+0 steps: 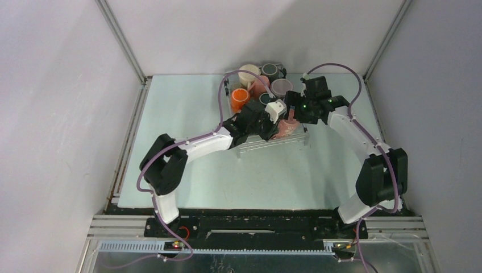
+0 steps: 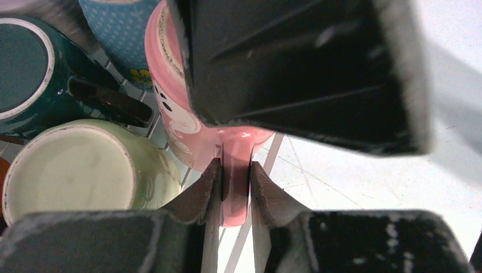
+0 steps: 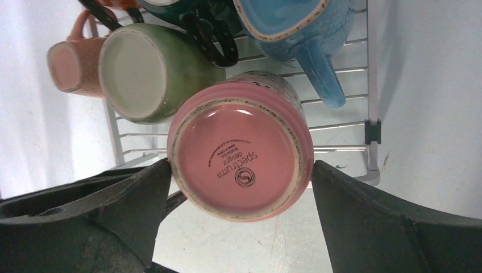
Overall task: Unload the cups from the dish rack
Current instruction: Unload the cup from the dish rack.
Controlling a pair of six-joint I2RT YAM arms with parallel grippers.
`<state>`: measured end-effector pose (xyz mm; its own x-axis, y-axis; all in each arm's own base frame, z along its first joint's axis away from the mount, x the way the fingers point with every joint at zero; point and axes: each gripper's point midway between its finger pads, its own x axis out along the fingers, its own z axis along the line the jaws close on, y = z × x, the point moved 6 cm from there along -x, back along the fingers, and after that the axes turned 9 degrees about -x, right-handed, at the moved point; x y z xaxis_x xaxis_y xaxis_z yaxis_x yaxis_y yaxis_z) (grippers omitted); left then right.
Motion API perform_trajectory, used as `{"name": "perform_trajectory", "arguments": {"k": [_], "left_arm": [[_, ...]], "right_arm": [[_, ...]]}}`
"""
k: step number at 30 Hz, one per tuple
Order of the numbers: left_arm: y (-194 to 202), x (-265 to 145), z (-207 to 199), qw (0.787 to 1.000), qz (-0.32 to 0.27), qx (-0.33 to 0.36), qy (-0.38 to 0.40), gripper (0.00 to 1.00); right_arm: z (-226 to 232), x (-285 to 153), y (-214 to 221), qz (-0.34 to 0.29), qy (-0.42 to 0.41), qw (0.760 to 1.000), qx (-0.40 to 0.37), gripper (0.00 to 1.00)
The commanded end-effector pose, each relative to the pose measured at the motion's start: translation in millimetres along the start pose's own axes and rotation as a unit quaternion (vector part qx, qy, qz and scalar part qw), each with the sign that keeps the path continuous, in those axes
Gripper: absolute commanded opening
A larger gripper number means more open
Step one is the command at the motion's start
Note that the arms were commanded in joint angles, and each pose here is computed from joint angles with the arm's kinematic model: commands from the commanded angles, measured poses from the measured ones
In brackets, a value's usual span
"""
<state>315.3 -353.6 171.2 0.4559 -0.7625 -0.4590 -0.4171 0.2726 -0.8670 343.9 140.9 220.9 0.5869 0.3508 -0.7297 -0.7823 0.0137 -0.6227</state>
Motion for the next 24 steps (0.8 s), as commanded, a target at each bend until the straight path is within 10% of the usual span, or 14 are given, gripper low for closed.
{"name": "perform_trajectory", "arguments": {"k": [1,11,24], "left_arm": [[-20,-12,-11,0.999,-0.041,-0.001,0.013,0.0],[-26,-7,-9,0.999,-0.041,-0.004,0.005,0.02],[-11,4,2,0.999,0.01,0.003,-0.032,0.45]], "right_arm": [[1,6,-7,-0.007,0.033,0.999,-0.018,1.0],[-5,13,-4,0.018,0.04,0.999,-0.027,0.73],[-22,11,-12,0.027,0.048,0.998,-0.013,0.57]]}}
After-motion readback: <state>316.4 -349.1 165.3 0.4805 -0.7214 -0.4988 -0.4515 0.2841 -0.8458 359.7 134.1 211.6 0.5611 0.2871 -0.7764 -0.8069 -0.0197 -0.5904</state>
